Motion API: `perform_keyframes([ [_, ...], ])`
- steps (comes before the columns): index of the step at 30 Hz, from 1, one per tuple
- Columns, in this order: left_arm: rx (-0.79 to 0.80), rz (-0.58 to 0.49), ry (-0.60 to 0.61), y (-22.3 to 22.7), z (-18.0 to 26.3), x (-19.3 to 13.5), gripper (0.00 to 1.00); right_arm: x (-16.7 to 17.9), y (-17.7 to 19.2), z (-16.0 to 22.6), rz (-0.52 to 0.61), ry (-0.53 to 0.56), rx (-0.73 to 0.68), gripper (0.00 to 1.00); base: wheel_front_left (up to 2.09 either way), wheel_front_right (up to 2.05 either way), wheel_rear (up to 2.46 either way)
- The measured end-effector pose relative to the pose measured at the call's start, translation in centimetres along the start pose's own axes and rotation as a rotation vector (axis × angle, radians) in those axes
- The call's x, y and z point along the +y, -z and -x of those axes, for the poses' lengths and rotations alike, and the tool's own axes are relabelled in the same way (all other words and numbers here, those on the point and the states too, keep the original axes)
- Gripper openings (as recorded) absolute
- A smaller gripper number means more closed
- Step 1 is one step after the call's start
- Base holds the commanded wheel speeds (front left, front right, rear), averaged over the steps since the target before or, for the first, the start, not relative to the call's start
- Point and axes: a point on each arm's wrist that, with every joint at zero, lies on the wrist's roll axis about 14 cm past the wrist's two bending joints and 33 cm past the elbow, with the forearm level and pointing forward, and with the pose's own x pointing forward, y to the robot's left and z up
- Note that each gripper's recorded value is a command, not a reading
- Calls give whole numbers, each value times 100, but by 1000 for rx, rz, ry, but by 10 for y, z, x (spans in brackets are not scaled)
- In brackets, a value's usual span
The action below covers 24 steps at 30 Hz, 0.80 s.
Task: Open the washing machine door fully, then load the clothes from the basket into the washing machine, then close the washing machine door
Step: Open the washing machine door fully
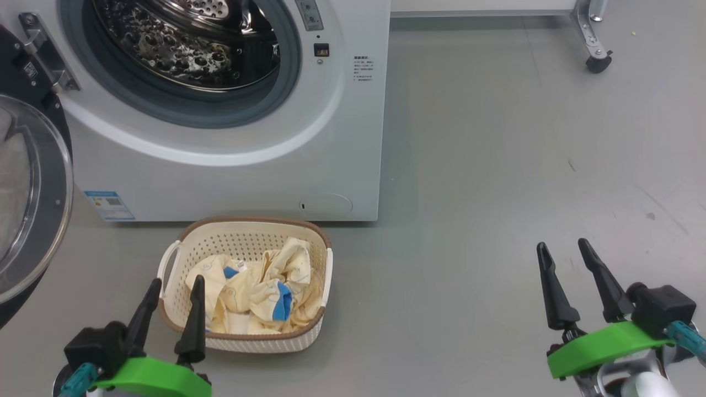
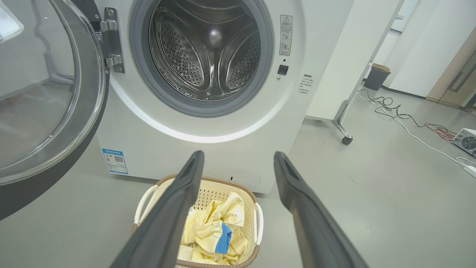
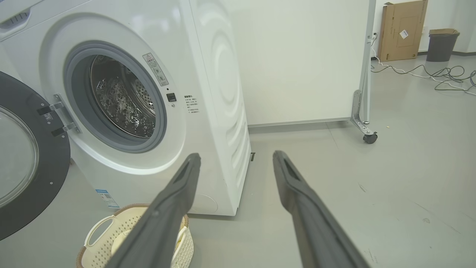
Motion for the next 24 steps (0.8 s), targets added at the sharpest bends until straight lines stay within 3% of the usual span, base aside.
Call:
perform_keyframes([
  [24,2,2,10,9,2,-4,100,0,10,-1,4,0,32,100,0,0,0],
])
